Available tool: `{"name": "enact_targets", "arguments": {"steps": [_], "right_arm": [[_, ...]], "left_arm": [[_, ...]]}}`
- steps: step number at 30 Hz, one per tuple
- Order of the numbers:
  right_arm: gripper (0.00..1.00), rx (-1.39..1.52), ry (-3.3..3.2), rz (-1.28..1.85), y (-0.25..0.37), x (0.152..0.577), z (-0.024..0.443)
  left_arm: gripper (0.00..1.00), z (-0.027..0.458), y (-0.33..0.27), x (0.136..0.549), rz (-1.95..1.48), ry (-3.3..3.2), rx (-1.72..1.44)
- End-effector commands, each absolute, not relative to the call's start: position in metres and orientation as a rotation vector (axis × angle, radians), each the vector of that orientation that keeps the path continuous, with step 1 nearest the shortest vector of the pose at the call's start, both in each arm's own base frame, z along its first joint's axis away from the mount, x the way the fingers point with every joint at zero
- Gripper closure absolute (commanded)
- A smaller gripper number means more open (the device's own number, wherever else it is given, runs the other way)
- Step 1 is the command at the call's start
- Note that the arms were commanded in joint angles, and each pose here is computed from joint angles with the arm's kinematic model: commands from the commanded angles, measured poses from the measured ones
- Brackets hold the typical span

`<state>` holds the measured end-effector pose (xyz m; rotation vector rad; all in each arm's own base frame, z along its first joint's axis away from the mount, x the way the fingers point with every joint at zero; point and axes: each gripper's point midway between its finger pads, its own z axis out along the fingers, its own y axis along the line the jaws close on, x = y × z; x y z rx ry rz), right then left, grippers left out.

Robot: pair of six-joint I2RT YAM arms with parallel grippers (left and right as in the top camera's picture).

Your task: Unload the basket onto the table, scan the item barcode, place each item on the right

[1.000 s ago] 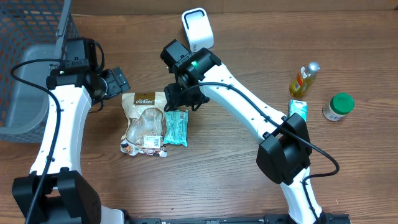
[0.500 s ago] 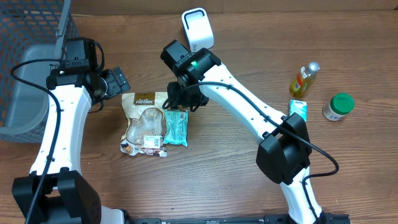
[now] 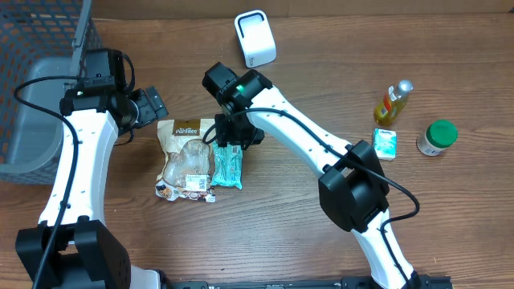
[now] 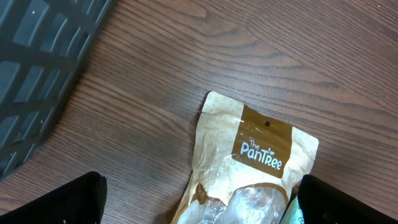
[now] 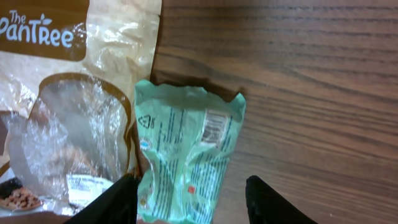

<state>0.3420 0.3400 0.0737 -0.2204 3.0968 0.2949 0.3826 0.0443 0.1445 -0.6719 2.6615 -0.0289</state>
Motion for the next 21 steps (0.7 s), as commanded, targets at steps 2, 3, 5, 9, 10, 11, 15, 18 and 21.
{"name": "enact_targets", "arguments": {"steps": [2, 3, 5, 9, 10, 11, 15, 18, 21], "right_arm": [[0.48, -0.194, 3.081, 0.257, 0.340, 0.347, 0.067], [0.50, -0.192, 3.074, 0.238, 0.338, 0.349, 0.067], [0.51, -0.189, 3.067, 0.220, 0.337, 0.350, 0.067], [0.51, -0.185, 3.069, 0.220, 0.337, 0.350, 0.066], [0.52, -0.185, 3.069, 0.219, 0.337, 0.350, 0.066], [0.52, -0.185, 3.069, 0.219, 0.336, 0.350, 0.065], [0.51, -0.184, 3.073, 0.215, 0.336, 0.349, 0.057], [0.48, -0.168, 3.087, 0.202, 0.333, 0.346, 0.045], [0.47, -0.119, 3.100, 0.193, 0.330, 0.343, 0.031]], "left_arm": [[0.00, 0.153, 0.043, 0.386, -0.038, 2.642, -0.652], [0.00, 0.153, 0.043, 0.386, -0.038, 2.642, -0.652], [0.00, 0.153, 0.043, 0.386, -0.038, 2.642, -0.652], [0.00, 0.153, 0.043, 0.386, -0.038, 2.642, -0.652], [0.00, 0.153, 0.043, 0.386, -0.038, 2.642, -0.652], [0.01, 0.153, 0.043, 0.386, -0.038, 2.642, -0.652], [0.00, 0.153, 0.043, 0.386, -0.038, 2.642, -0.652], [0.00, 0.153, 0.043, 0.386, -0.038, 2.642, -0.652], [0.00, 0.153, 0.043, 0.386, -0.038, 2.642, -0.652]]}}
